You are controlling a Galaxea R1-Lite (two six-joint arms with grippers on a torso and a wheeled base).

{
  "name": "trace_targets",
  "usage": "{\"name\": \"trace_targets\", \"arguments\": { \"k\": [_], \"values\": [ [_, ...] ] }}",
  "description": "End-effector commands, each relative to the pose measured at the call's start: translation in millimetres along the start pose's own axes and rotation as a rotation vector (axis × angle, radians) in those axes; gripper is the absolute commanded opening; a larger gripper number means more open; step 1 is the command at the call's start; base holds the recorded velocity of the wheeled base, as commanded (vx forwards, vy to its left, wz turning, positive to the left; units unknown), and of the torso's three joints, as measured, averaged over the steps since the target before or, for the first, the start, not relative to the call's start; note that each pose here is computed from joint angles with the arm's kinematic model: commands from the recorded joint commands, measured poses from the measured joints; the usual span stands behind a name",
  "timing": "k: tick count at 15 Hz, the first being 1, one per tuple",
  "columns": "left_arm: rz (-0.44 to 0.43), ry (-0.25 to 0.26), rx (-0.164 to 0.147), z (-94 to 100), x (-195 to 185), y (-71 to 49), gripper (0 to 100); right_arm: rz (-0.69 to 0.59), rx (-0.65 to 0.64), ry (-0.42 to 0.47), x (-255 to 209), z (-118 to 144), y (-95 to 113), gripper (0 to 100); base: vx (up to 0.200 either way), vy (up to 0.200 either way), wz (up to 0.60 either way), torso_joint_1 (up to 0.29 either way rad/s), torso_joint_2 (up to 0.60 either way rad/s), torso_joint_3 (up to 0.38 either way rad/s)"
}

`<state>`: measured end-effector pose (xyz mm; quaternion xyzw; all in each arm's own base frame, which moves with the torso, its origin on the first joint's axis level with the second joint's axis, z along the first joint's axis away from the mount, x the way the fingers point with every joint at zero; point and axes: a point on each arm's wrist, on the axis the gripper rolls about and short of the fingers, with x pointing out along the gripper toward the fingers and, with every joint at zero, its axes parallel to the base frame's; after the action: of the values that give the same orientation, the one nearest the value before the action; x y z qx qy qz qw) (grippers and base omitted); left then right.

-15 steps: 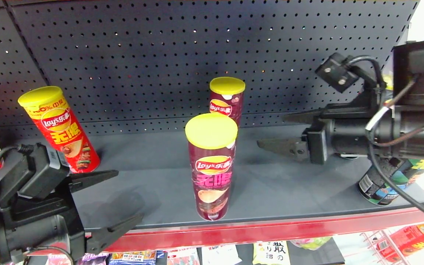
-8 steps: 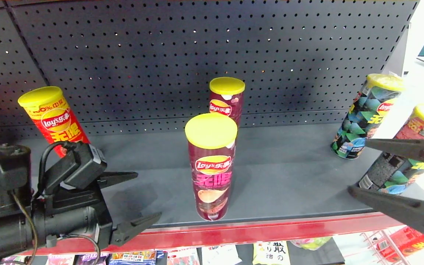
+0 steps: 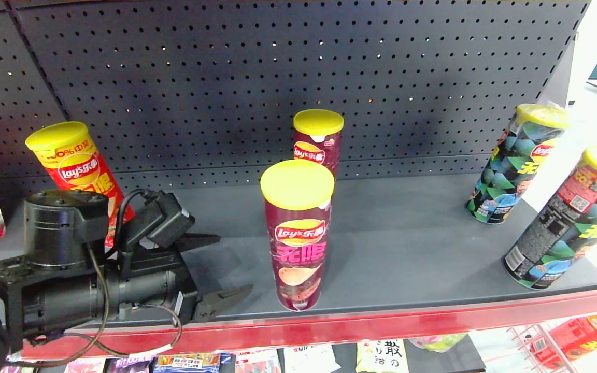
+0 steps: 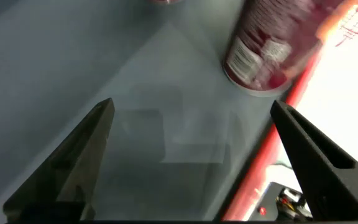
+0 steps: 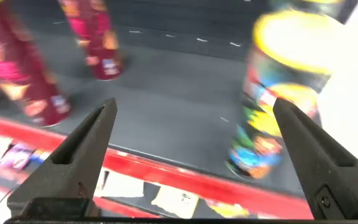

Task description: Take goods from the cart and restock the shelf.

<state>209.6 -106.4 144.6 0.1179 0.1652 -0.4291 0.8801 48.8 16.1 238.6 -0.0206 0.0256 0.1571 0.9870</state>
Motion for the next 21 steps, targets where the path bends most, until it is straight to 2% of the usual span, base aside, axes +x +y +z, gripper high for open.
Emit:
{"name": "trace_targets", "arguments": {
  "k": [1,5,10,21],
  "values": [
    [-0.015,0.034,-0.01,-2.3,19,4.3,100,-0.053,0.007,-0.031,-13,-7,-2,100,0.0,0.0,0.0,0.0,0.0,0.0],
    [-0.022,0.05,-0.014,-4.1,30,7.3,100,-0.056,0.009,-0.032,-14,-7,-2,100,0.0,0.0,0.0,0.0,0.0,0.0],
    [-0.031,0.016,0.004,2.8,43,8.2,100,-0.056,0.009,-0.026,-13,-9,-2,100,0.0,0.0,0.0,0.0,0.0,0.0],
    [-0.04,0.002,0.015,9.7,53,8.9,100,-0.056,0.009,-0.026,-13,-9,-2,100,0.0,0.0,0.0,0.0,0.0,0.0]
  ]
}}
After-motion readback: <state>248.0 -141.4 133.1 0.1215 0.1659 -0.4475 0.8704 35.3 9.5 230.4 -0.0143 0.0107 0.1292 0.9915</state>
